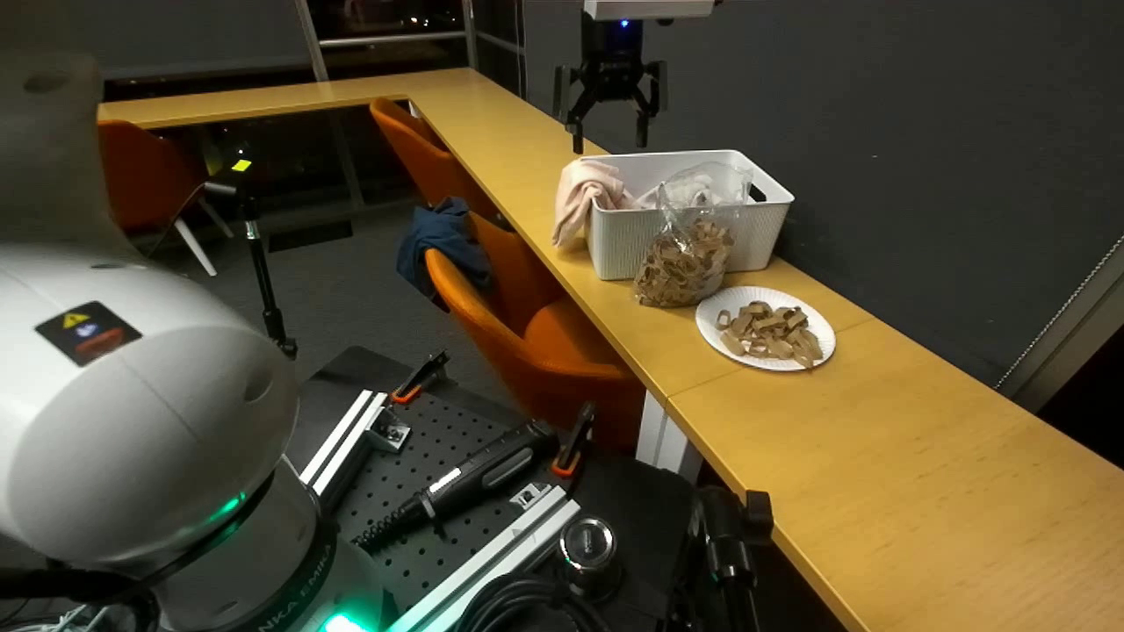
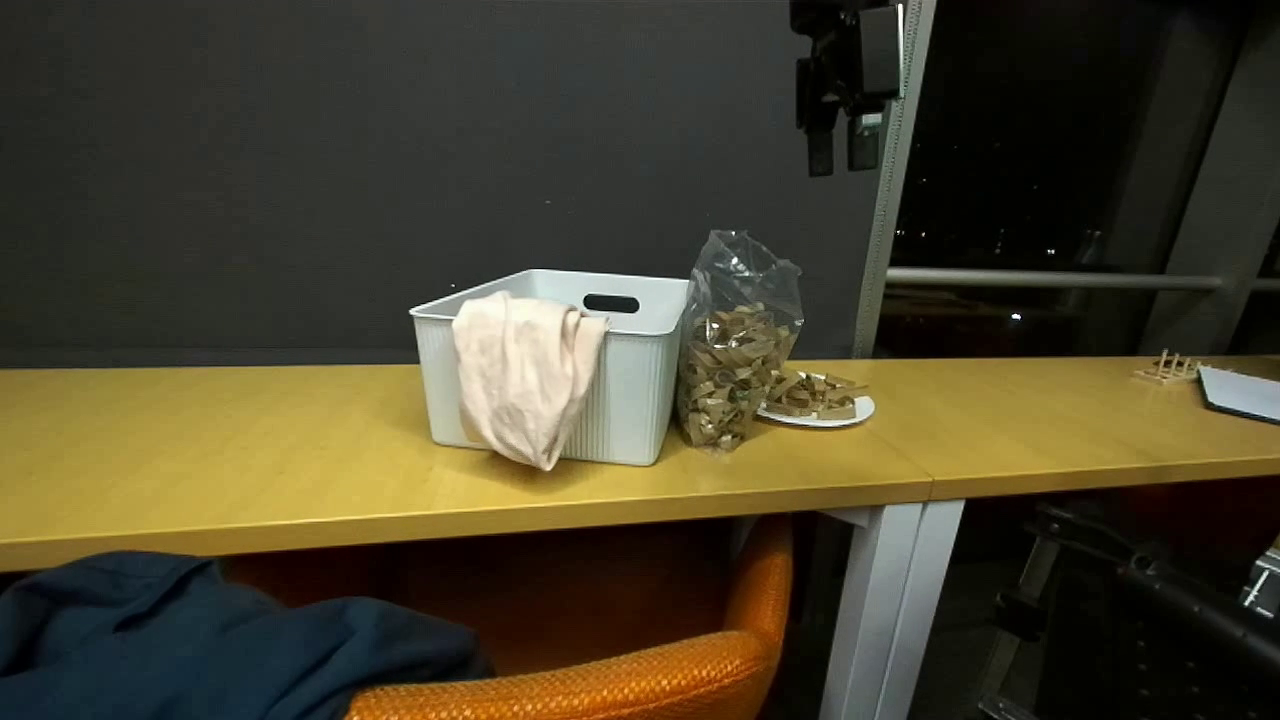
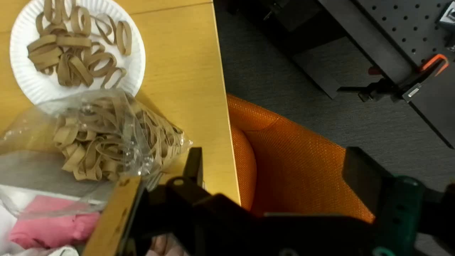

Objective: Put the cloth on the chair

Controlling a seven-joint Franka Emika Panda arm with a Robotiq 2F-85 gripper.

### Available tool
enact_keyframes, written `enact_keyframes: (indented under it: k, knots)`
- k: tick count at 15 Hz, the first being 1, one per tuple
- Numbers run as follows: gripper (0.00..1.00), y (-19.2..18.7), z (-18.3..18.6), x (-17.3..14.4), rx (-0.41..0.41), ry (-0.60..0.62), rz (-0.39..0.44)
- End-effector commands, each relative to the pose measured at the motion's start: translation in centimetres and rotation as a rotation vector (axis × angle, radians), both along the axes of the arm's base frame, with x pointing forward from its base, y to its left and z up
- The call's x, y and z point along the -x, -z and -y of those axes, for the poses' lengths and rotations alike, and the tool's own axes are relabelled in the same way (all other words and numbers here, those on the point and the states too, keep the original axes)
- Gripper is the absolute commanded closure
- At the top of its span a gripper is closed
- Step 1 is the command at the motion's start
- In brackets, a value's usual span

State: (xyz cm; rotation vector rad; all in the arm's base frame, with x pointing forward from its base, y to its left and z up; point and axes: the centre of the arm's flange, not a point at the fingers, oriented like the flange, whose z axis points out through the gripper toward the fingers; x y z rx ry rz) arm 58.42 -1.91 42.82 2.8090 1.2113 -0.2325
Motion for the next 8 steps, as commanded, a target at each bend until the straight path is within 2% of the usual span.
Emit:
enact_keyframes:
  k: [1, 4, 5, 8]
  knots:
    - [0.00, 0.2, -2.6, -2.7, 0.014, -0.118, 0.036]
    - [0.00, -0.6, -3.5, -2.9, 0.067, -0.134, 0.036]
    - [0.00, 0.6, -3.7, -2.0, 0.029, -0.112, 0.025]
    - [0.00, 0.1, -3.7, -2.3, 0.046, -0.122, 0.036]
